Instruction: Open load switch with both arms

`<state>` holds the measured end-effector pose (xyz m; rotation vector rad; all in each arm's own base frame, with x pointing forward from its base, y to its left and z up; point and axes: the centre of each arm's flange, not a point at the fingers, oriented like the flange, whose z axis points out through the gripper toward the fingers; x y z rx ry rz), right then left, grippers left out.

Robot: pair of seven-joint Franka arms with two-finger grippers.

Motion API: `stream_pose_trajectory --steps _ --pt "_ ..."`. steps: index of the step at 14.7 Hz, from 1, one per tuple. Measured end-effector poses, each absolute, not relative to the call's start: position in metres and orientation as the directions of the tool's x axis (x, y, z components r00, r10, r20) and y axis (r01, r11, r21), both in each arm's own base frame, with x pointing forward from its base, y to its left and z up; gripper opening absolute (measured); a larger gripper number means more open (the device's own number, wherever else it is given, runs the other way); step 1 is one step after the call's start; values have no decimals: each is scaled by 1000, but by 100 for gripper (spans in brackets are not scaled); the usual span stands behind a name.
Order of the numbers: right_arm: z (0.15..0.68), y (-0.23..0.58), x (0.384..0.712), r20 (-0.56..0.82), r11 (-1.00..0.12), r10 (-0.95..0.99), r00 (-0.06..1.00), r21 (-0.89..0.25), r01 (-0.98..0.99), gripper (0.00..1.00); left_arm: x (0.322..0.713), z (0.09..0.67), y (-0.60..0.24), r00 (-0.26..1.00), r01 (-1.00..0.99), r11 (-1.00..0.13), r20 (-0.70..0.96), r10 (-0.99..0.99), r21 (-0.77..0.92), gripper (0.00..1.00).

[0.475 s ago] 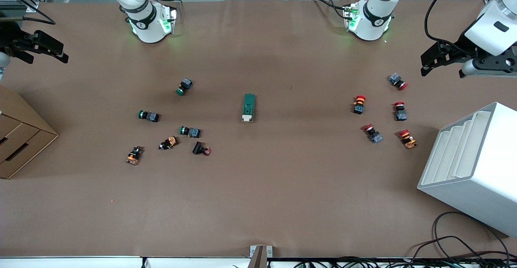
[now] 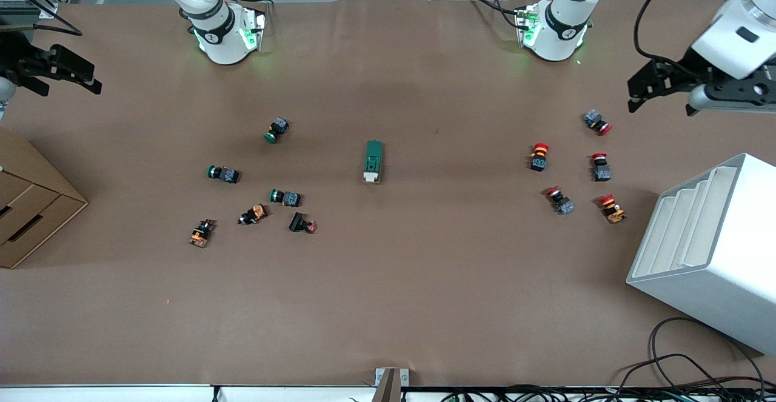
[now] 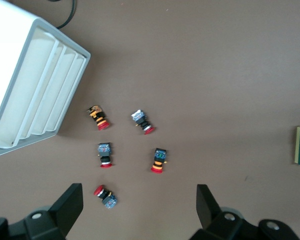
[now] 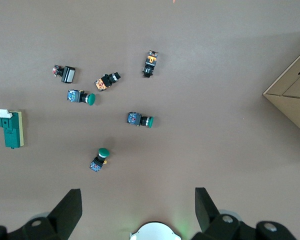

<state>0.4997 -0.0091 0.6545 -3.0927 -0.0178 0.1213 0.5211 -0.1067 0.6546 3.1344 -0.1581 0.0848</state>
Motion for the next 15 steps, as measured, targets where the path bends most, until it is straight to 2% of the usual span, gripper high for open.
stream_pose_trajectory --steps 5,8,13,15 --pt "657 -10 500 -71 -999 20 997 -43 16 100 482 646 -235 997 -60 -998 43 -60 -2 100" --pt "642 -15 512 -87 -999 11 996 -36 8 100 449 622 -319 997 41 -999 62 41 7 100" --pt "548 -20 576 -155 -999 37 987 -23 34 100 400 553 -426 979 158 -987 137 151 -41 100" --pt "512 -25 591 -195 -998 65 979 -28 60 100 381 520 -464 968 184 -981 185 169 -67 100"
